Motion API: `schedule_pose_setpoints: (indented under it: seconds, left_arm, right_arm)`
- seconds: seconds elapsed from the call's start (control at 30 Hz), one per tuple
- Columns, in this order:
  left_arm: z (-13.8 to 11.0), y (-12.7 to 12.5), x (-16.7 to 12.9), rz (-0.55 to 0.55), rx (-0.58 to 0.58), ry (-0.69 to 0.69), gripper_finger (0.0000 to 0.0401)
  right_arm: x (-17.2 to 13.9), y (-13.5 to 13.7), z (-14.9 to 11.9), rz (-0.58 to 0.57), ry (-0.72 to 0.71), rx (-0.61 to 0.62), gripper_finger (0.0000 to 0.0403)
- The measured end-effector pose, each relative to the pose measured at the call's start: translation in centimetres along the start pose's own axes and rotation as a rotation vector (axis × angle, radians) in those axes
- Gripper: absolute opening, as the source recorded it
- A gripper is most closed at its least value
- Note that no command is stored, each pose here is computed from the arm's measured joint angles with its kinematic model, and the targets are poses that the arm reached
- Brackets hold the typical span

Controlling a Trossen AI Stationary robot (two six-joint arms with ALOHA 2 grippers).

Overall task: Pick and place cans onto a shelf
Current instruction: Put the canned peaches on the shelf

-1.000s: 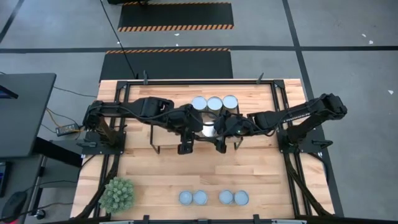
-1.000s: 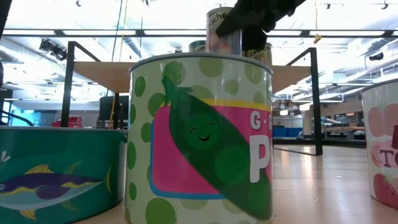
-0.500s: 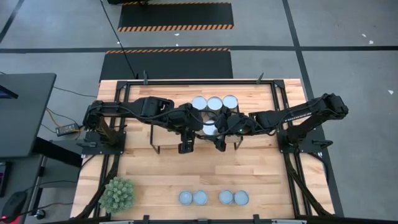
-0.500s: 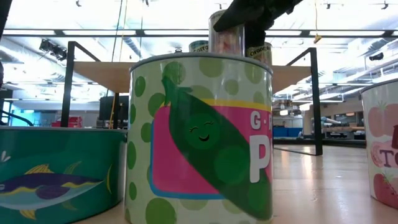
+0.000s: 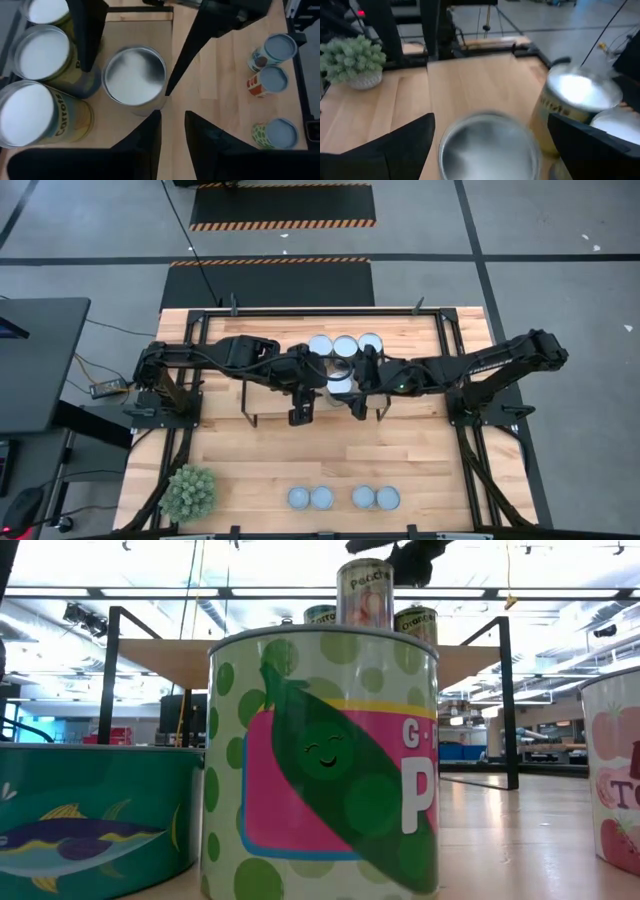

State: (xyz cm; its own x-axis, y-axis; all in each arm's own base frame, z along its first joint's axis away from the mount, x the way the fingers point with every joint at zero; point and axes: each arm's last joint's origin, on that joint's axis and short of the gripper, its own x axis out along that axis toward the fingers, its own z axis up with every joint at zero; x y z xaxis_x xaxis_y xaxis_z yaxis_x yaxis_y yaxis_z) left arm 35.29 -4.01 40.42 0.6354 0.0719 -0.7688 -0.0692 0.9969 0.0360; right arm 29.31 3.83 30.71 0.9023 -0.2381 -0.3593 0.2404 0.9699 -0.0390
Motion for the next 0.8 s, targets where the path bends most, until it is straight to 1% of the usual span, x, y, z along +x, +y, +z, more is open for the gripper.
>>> schedule_pose_setpoints:
  seconds: [0.13, 0.27, 0.33, 0.43, 0.57, 0.67, 0.8]
  left_arm:
    - [0.2, 0.1, 0.0, 0.024, -0.006, -0.022, 0.0093]
    - [0.2, 0.1, 0.0, 0.029, -0.026, -0.028, 0.0113]
    - [0.3, 0.0, 0.3, 0.032, -0.021, -0.025, 0.0129]
    - [0.3, -0.2, 1.4, 0.045, -0.015, -0.006, 0.0154]
    - [0.3, -0.5, 3.2, 0.050, 0.002, 0.031, 0.0179]
    - [0.3, -0.7, 4.4, 0.052, 0.053, 0.055, 0.0184]
    - [0.3, -1.0, 5.5, 0.047, 0.152, 0.068, 0.0182]
  right_arm:
    - [-0.8, 0.2, 1.9, -0.006, -0.031, -0.035, 0.0395]
    - [-1.8, 0.2, 3.4, -0.066, 0.010, -0.098, 0.0394]
    - [-2.4, 0.0, 4.0, -0.090, 0.049, -0.119, 0.0394]
    - [-3.2, -0.1, 4.5, -0.091, 0.120, -0.131, 0.0394]
    - [-4.5, -0.4, 4.4, -0.103, 0.257, -0.140, 0.0393]
    - [-5.7, -0.6, 4.1, -0.120, 0.368, -0.140, 0.0393]
    - [-7.7, -1.0, 3.7, -0.126, 0.444, -0.114, 0.0393]
